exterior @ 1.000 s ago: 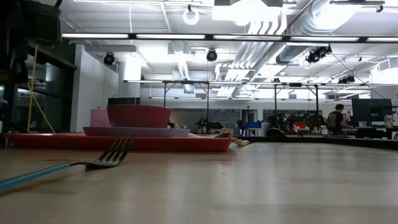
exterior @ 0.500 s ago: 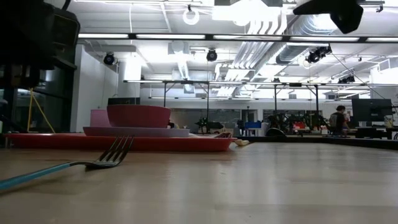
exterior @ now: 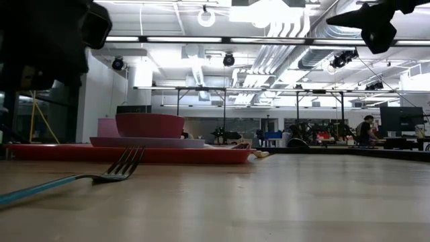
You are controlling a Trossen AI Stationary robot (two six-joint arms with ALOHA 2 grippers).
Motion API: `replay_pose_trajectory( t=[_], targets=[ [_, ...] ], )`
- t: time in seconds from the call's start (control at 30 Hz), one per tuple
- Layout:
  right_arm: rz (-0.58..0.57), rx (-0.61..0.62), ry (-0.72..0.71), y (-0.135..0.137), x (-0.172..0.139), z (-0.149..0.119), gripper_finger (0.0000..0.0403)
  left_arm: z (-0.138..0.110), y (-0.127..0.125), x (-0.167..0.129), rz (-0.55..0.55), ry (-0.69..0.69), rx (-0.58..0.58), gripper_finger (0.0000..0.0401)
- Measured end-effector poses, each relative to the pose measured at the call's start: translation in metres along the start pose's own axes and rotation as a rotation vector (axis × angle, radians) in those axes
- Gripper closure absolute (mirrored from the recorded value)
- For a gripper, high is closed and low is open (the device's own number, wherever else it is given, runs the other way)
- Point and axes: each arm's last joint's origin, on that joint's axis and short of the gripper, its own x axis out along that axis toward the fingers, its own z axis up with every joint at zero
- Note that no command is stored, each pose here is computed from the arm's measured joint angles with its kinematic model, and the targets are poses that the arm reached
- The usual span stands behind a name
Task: Set up tray
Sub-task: Put the green fork on the brown napkin
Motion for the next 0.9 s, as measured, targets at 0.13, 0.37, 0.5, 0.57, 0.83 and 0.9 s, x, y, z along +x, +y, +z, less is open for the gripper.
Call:
replay_pose_trajectory(
  t=[0.13,0.37,0.5,0.57,0.83,0.9],
  targets=[
    [0.011,-0.021,0.005,0.000,0.000,0.000,0.0222,-0.001,-0.014,0.010,0.091,0.017,-0.039,0.0291],
    [0.020,-0.021,0.021,0.000,0.000,-0.001,0.0222,-0.003,-0.038,0.025,0.207,0.045,-0.168,0.0291],
    [0.014,-0.020,0.016,0.000,0.000,0.000,0.0222,-0.003,-0.050,0.031,0.231,0.045,-0.175,0.0291],
    [0.008,-0.024,0.011,0.000,0.000,0.000,0.0221,-0.003,-0.054,0.034,0.249,0.044,-0.176,0.0291],
    [-0.005,-0.073,0.029,-0.002,0.000,-0.003,0.0222,-0.006,-0.063,0.050,0.277,0.036,-0.333,0.0291],
    [0.001,-0.091,0.034,-0.002,0.000,-0.003,0.0221,-0.008,-0.064,0.058,0.298,0.032,-0.367,0.0291]
  ],
)
